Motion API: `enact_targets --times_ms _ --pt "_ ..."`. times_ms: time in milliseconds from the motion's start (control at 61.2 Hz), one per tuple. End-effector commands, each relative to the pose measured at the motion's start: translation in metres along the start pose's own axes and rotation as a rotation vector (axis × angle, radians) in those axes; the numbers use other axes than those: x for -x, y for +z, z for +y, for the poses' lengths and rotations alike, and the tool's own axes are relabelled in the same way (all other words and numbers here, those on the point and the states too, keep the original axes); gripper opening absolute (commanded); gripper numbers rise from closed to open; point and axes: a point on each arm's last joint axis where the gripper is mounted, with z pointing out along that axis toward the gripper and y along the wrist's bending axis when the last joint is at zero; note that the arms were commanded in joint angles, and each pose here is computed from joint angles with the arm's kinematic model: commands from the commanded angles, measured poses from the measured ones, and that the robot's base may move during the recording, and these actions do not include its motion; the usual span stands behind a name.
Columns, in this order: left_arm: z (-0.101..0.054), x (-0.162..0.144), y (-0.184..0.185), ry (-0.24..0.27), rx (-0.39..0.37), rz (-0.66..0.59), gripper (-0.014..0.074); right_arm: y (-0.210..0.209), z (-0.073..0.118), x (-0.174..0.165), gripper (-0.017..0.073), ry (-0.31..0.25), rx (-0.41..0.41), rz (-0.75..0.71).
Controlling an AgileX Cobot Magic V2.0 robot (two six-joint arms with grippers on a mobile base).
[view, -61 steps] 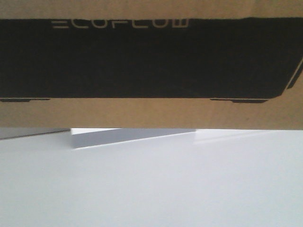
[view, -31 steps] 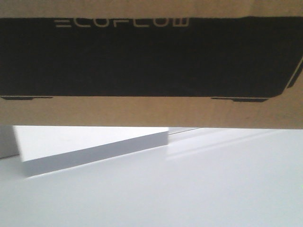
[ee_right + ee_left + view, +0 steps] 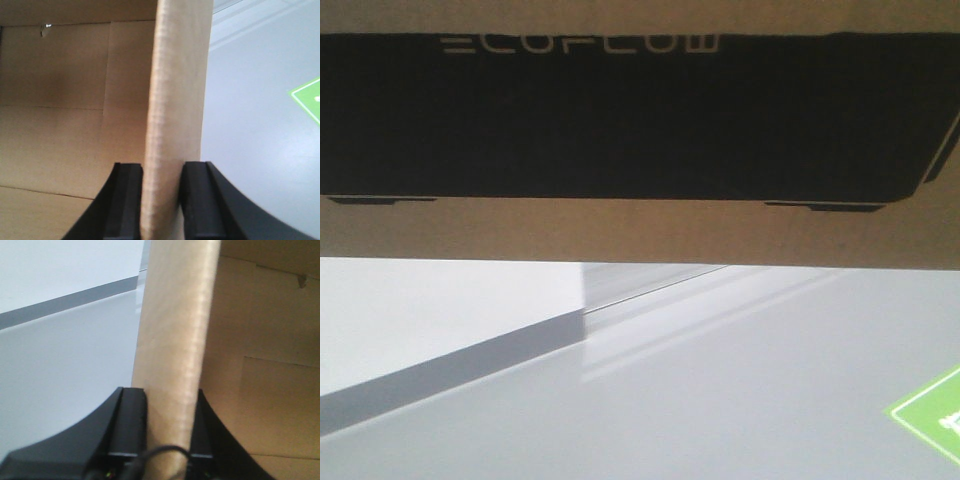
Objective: Grab box from left shelf to table start
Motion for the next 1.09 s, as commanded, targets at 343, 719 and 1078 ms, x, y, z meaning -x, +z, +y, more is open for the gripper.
enact_targets --times_ms 343,719,1078 --pt "0.0016 0.0187 -0.0146 -0.013 0.007 -0.179 -0.0085 -0.0070 -0.0061 0.0142 0.0018 -0.055 -0.086 -0.133" --pt "0.0015 0.0196 -0.0147 -0.011 0.006 -0.190 -0.0085 -0.0070 -0.0061 0.0142 0.0018 -0.055 -0.086 -0.133" --pt "0.0021 0.0198 -0.0148 -0.008 0.012 -0.191 -0.0085 -0.0070 -0.0061 0.0142 0.0018 -0.055 -0.086 -0.133"
